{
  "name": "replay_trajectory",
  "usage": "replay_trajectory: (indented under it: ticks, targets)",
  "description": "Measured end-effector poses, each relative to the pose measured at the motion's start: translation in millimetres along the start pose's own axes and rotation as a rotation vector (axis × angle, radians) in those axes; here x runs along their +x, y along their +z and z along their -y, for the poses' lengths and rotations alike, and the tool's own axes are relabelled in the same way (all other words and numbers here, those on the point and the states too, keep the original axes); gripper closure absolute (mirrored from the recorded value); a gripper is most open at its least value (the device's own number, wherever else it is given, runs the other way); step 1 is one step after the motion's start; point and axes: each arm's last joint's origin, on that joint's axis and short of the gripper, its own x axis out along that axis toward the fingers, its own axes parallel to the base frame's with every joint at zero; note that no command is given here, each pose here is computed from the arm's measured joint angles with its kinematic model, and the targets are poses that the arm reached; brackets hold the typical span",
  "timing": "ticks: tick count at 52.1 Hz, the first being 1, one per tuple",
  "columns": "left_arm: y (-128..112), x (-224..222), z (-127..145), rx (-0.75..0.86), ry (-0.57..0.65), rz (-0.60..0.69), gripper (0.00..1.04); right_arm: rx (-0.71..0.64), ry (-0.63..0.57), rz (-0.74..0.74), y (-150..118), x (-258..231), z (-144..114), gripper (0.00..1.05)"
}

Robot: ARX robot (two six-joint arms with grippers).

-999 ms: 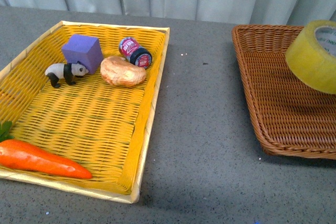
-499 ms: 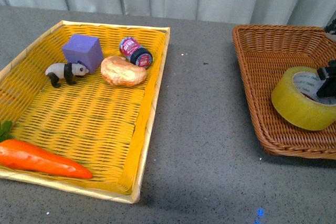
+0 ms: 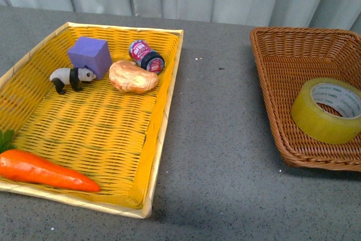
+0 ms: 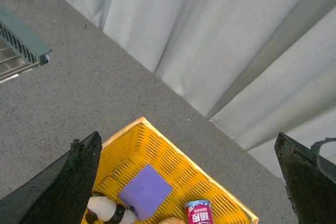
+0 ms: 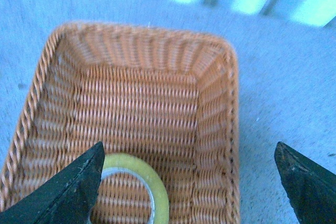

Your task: Move tape to another basket

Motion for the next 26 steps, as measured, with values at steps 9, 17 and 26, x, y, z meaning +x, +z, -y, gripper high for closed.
replay_trajectory:
  ticks: [9, 17, 26]
  targets:
    - [-10.1, -26.2, -28.4, 0.217, -0.424, 0.104, 0.36, 0.050, -0.062, 0.481, -24.1, -57.8, -20.4, 0.38]
    - [-26.0, -52.7, -58.1, 0.338, -0.442, 0.140, 0.59, 0.060, -0.047, 0.551, -53.9, -112.4, -46.5, 0.61]
    - [-42.5, -77.7, -87.2, 0.378, -0.422, 0.144, 0.88, 0.062, -0.033, 0.529, -93.5, -155.8, -53.4, 0.90]
